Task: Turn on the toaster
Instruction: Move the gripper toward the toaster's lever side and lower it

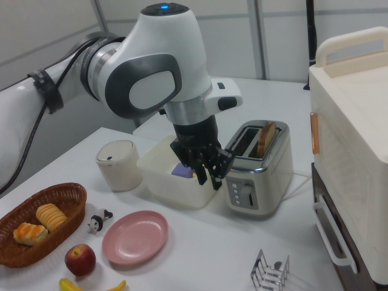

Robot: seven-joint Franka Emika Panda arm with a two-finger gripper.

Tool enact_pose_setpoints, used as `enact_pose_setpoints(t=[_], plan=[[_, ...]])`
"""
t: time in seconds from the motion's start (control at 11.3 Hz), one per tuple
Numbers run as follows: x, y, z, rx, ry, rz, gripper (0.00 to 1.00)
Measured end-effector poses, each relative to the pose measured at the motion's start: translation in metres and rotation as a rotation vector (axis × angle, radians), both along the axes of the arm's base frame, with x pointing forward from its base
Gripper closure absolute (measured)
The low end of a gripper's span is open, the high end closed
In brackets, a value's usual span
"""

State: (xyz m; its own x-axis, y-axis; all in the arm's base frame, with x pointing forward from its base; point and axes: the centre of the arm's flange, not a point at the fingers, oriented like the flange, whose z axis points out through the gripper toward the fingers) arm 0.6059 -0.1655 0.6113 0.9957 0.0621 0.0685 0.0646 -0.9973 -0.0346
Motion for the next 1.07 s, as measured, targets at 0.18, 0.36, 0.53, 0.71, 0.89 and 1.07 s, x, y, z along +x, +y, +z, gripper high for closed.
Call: enact_pose_setpoints(t=[0.18, 0.36, 0.53, 0.71, 0.89, 1.07], plan=[[0.000, 0.001, 0.000, 0.001, 0.001, 0.003, 0.95], [0.001, 0.002, -0.001, 0.002, 0.003, 0.007, 0.99], [0.001, 0.005, -0.004, 0.005, 0.009, 0.012, 0.99], [0.005, 0.010, -0.012, 0.009, 0.020, 0.021, 0.99], [0.014, 0.012, -0.018, 0.003, -0.003, 0.022, 0.99], [0.026, 0.010, -0.023, 0.000, -0.060, 0.013, 0.99]])
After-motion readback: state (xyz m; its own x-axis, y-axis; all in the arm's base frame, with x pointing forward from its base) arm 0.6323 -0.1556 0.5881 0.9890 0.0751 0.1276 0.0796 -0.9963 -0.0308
